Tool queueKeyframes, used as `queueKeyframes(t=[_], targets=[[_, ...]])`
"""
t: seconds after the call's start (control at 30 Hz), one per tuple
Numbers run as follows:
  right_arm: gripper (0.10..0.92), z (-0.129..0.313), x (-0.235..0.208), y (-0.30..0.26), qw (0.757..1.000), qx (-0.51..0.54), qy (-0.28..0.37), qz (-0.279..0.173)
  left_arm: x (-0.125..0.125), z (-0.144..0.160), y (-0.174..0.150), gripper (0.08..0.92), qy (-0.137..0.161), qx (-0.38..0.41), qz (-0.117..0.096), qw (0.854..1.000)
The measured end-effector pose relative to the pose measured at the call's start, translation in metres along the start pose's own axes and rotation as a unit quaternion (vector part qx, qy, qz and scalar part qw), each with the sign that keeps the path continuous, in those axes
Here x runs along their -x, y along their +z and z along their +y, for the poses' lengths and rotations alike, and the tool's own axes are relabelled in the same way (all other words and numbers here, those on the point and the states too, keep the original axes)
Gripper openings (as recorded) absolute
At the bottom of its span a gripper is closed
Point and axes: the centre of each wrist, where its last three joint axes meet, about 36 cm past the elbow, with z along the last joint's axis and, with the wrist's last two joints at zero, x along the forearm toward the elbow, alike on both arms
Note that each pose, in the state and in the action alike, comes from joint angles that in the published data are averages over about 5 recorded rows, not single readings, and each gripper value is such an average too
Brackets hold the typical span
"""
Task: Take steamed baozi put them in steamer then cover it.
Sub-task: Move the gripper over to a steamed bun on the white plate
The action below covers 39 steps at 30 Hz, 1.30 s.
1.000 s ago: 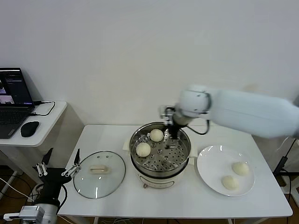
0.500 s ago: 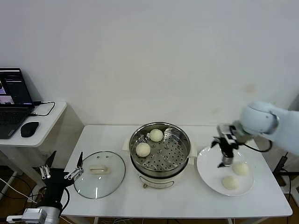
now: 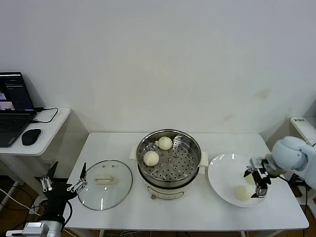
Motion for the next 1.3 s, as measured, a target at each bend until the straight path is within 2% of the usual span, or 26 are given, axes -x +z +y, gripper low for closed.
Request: queueKeyframes(t=[0.8,1.3], targets=[[0.821,-0.002,0.063,0.004,1.000,0.011,0.017,0.013,0.000,0.004,0.001,0.823,-0.007,0.002,0.001,1.000],[0.612,-0.004,0.074,0.002,0.999,0.021,0.024,0.015,0.000,0.005,0.000,0.823,-0.009,0.003,0.000,1.000]])
